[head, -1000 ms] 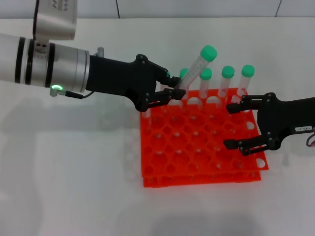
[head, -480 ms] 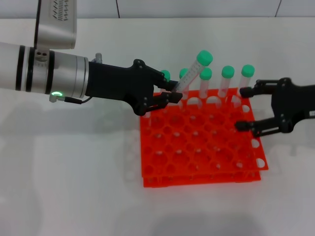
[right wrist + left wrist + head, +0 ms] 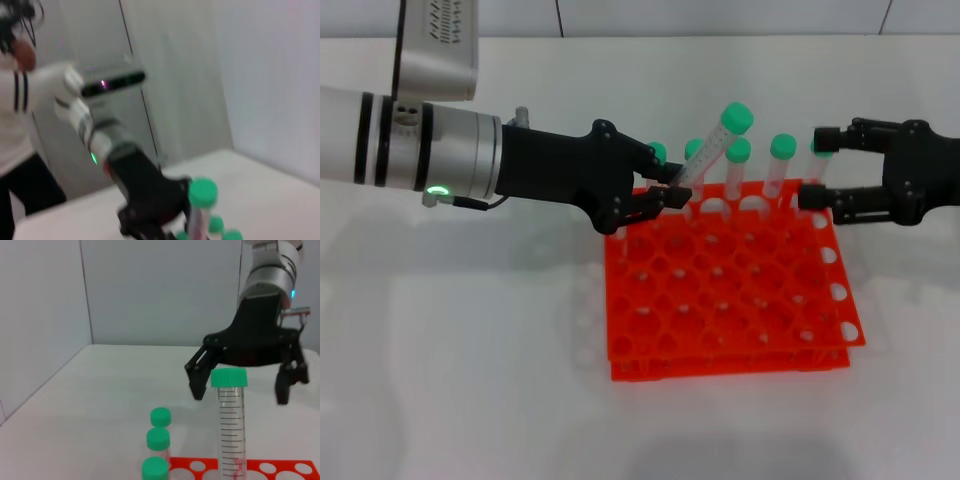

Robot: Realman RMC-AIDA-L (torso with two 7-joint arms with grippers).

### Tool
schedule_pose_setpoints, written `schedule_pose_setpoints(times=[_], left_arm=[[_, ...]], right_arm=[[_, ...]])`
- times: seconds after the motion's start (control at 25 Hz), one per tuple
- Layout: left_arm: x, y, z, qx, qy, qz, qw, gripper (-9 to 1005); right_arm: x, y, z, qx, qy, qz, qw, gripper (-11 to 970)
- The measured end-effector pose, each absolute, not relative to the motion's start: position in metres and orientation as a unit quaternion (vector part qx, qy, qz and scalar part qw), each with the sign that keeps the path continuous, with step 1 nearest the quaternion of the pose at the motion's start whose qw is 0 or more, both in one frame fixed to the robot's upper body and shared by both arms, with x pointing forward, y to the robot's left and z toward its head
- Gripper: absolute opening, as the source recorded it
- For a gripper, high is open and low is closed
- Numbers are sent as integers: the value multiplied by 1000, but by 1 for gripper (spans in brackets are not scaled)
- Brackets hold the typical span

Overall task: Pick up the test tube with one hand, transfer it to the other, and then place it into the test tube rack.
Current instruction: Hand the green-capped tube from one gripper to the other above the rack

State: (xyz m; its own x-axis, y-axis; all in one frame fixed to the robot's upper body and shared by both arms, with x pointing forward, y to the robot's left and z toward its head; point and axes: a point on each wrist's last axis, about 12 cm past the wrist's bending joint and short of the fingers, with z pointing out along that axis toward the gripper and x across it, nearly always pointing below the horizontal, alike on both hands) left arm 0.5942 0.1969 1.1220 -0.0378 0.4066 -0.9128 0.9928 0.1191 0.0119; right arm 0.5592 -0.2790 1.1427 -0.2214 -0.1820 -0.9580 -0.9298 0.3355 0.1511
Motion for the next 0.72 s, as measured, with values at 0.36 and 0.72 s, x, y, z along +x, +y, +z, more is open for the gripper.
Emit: schedule_pose_setpoints(times=[0.36,0.72], left_arm=[[594,194,1123,559,622,-358,415,226],[594,192,1123,562,620,-359,413,229]], right_arm=[[552,-260,1114,-376,630,451,509,859],[549,-251,1095,-338,608,433,573,847]])
